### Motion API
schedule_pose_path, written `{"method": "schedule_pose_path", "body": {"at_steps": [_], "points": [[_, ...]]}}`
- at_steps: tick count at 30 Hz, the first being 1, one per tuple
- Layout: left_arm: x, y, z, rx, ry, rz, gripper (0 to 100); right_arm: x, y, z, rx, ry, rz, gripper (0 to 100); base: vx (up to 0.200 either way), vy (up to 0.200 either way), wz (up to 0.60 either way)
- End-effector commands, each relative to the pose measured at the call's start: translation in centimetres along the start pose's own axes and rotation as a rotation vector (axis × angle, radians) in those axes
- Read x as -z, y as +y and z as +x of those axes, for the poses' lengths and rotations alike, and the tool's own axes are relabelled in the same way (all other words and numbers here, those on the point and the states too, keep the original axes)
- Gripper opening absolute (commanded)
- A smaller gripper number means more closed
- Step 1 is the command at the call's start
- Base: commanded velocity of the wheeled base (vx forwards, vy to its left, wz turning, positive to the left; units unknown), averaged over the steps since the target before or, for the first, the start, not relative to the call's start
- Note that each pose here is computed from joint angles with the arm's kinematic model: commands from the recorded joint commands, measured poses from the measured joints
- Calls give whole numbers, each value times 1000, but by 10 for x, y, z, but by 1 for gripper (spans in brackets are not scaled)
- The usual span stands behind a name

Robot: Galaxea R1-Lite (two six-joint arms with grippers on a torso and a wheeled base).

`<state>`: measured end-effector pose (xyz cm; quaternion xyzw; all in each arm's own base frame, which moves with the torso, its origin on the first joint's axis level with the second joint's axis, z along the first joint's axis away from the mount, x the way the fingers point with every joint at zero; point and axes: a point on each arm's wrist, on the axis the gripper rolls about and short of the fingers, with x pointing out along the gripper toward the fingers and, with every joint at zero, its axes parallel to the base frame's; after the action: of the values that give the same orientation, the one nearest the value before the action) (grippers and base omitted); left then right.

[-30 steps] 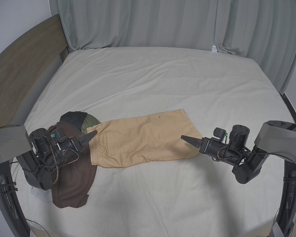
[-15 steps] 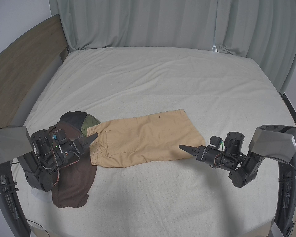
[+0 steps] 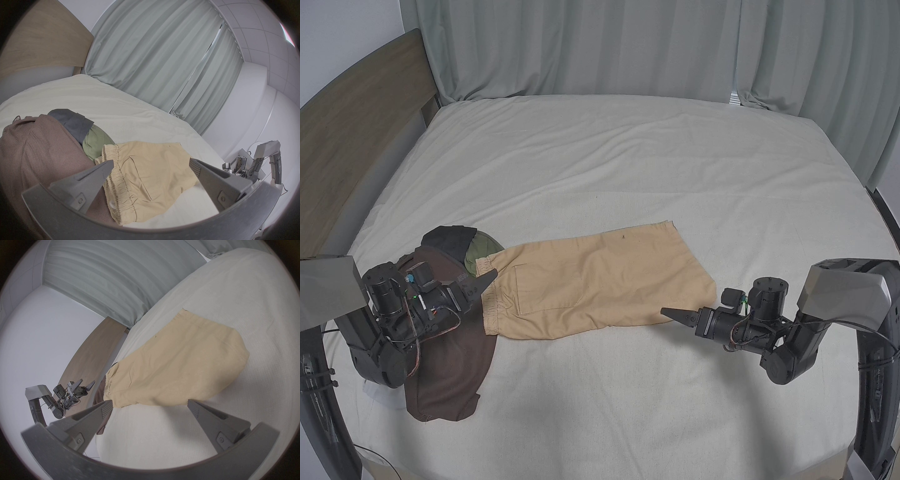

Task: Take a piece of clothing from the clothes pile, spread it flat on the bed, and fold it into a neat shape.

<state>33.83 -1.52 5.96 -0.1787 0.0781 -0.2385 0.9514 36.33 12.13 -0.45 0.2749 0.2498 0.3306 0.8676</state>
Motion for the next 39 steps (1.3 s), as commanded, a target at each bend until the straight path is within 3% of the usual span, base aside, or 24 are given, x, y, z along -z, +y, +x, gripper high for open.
{"method": "schedule_pose_path", "body": {"at_steps": [1,16,21,39], "points": [[0,0,0,1,0,-1,100,6,-5,2,8,14,9,100,0,0,0],[0,1,1,0,-1,-14,100,15,-24,17,34,19,20,100,0,0,0],[-1,1,0,0,-3,-13,100,13,-29,34,66,-39,-1,100,0,0,0],[-2,0,1,4,-5,-14,100,17,-18,62,39,-52,30,100,0,0,0]]}}
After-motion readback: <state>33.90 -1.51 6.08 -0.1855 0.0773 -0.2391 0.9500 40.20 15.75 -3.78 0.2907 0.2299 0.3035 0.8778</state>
